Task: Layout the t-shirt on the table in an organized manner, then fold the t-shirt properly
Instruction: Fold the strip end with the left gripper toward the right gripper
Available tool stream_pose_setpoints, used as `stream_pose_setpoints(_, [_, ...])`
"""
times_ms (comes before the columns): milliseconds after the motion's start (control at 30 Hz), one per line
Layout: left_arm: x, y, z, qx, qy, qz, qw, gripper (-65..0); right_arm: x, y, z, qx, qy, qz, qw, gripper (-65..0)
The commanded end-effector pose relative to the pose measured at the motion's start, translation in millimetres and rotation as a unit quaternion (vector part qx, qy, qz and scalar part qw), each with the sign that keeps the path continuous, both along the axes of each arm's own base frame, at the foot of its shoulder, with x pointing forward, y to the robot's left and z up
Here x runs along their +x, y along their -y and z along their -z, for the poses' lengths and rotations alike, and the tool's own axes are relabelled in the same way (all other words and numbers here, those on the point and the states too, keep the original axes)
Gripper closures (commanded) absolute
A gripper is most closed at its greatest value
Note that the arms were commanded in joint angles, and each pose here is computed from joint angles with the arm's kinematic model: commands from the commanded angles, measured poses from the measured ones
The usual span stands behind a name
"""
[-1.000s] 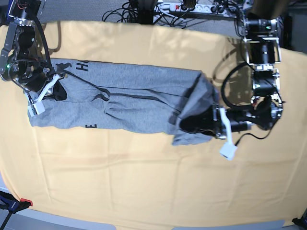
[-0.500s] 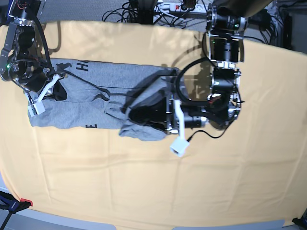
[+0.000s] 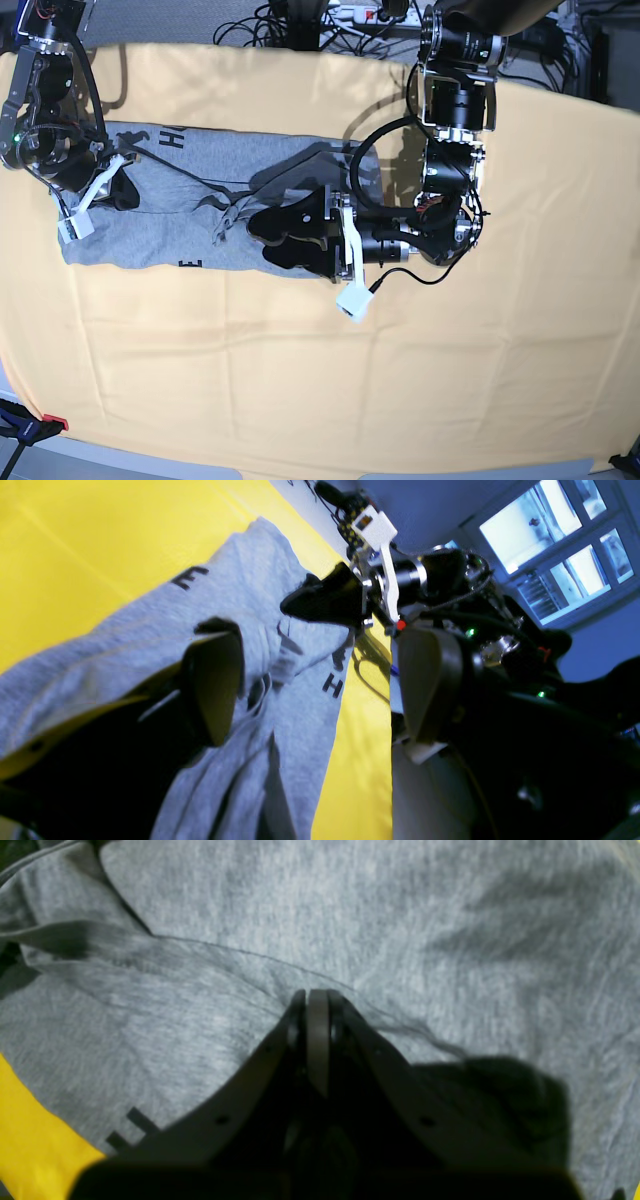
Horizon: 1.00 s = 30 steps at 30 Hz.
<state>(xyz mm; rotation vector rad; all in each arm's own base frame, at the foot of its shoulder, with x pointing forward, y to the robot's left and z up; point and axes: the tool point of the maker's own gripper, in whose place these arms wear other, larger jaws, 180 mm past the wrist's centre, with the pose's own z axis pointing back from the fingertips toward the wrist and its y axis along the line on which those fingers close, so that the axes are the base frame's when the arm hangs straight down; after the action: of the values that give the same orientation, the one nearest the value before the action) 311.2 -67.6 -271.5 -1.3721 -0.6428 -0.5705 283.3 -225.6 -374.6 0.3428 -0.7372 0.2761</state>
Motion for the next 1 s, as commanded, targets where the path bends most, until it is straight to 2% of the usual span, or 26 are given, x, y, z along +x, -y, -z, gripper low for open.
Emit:
stream_pose_setpoints(0, [9.4, 1.8, -24.9, -0.028, 0.027, 0.000, 0.999, -49.4, 5.8, 5.4, -9.6, -0.011, 0.013, -0.004, 0.9998, 0.0])
stream_pose_setpoints(33, [8.8, 1.4, -30.5, -0.036, 0.029, 0.007, 0.999, -49.4, 5.8, 5.3, -9.7, -0.010, 0.014, -0.004, 0.9998, 0.0])
stream_pose_setpoints(100, [15.1, -3.0, -55.8, -0.083, 0.040, 0.005, 0.996, -49.4, 5.8, 5.2, -9.7, -0.010, 0.014, -0.004, 0.9998, 0.0])
stream_pose_setpoints(300, [53.4, -45.4, -106.9, -0.103, 0.116, -0.065, 0.986, -49.4, 5.3, 5.0, -9.4, -0.009, 0.012, -0.004, 0.9999, 0.0])
stream_pose_setpoints(400, [65.7, -75.7, -110.6, -0.097, 0.125, -0.104, 0.982, -49.4, 5.0, 5.1, -9.1, -0.010, 0.011, -0.005, 0.9999, 0.0])
stream_pose_setpoints(467, [70.5, -96.0, -107.7, -0.082, 0.128, -0.125, 0.980, -49.4, 5.3, 4.9, -9.3, -0.009, 0.011, -0.004, 0.9999, 0.0])
stream_pose_setpoints(667, [73.6, -146.5, -70.9, 0.018, 0.105, -0.166, 0.980, -49.2, 5.7, 2.7, -11.1, -0.001, 0.014, -0.005, 0.9999, 0.0])
stream_pose_setpoints(800, [60.9, -157.4, -36.0, 0.061, 0.070, -0.172, 0.981, -49.2, 5.9, 2.7, -11.2, -0.001, 0.014, -0.005, 0.9999, 0.0])
stream_pose_setpoints(967, [42.2, -150.4, -10.5, 0.067, 0.031, -0.158, 0.985, -49.2, 6.5, 2.2, -12.1, 0.002, 0.017, -0.004, 0.9998, 0.0])
